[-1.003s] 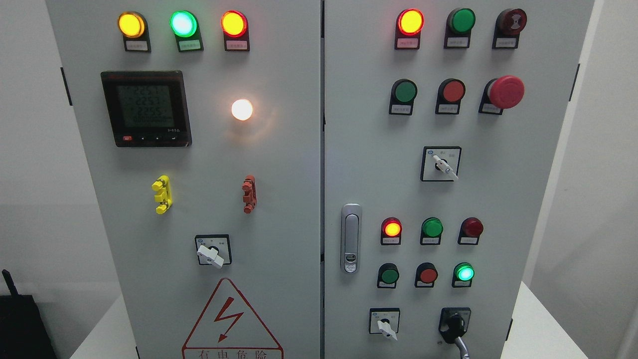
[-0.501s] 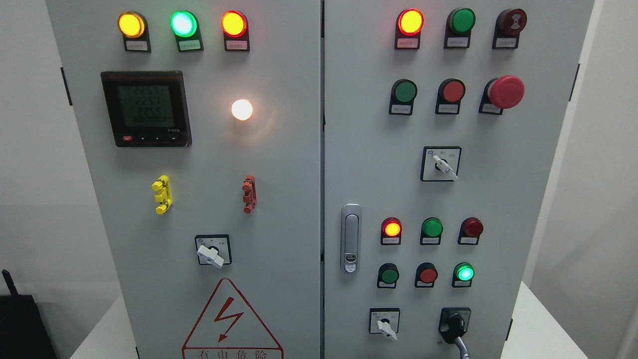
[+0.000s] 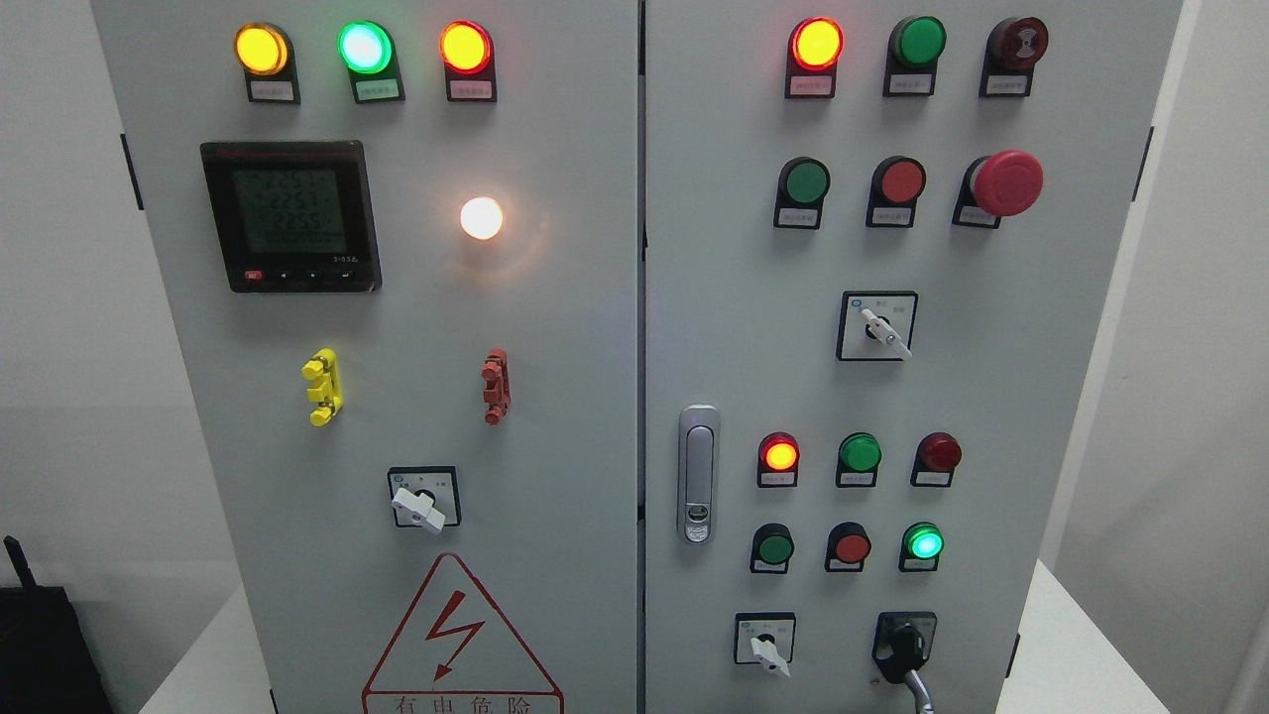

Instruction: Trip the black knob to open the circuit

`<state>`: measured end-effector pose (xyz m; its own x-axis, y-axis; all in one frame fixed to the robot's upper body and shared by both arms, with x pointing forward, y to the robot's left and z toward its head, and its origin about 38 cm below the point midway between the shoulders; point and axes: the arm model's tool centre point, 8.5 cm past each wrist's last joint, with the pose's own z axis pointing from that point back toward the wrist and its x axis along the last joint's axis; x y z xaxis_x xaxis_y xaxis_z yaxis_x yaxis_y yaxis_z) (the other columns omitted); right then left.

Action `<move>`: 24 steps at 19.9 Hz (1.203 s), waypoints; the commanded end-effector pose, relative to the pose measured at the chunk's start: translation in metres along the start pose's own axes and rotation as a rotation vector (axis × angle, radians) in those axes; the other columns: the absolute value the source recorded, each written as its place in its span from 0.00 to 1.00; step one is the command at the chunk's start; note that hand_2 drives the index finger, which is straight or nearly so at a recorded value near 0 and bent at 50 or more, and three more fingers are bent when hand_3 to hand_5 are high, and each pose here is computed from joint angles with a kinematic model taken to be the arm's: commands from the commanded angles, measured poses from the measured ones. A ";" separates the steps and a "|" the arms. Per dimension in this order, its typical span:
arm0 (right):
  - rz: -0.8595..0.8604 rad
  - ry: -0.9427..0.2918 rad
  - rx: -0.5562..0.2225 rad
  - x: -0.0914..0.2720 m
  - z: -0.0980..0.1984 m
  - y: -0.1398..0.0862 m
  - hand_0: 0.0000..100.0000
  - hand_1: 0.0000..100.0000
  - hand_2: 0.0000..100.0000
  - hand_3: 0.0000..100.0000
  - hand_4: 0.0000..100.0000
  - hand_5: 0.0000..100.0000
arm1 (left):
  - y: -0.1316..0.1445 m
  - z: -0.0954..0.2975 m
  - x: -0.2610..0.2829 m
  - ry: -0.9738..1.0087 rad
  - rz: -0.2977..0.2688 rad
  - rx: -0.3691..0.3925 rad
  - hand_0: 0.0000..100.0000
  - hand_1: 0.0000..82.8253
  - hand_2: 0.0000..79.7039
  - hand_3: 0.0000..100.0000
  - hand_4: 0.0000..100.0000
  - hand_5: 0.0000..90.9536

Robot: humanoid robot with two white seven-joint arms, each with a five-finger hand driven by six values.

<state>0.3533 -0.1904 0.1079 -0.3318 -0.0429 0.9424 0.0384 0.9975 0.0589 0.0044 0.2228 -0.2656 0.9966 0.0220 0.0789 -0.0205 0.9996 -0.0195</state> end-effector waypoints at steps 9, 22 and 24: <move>-0.012 -0.100 0.064 0.022 -0.007 0.011 1.00 1.00 0.00 1.00 0.99 0.88 | -0.001 0.000 0.002 -0.004 0.003 -0.001 0.12 0.47 0.00 0.00 0.00 0.00; -0.001 -0.092 0.040 0.020 -0.008 -0.005 1.00 1.00 0.00 1.00 0.99 0.88 | -0.001 0.000 0.002 -0.004 0.003 -0.001 0.12 0.47 0.00 0.00 0.00 0.00; 0.004 -0.093 0.035 0.020 -0.008 -0.008 1.00 1.00 0.00 1.00 0.99 0.88 | -0.001 0.000 0.002 -0.004 0.003 -0.001 0.12 0.47 0.00 0.00 0.00 0.00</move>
<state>0.3531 -0.2026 0.1076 -0.3356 -0.0272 0.9416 0.0402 0.9983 0.0432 0.0044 0.2228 -0.2656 0.9966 0.0220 0.0790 -0.0205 0.9996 -0.0195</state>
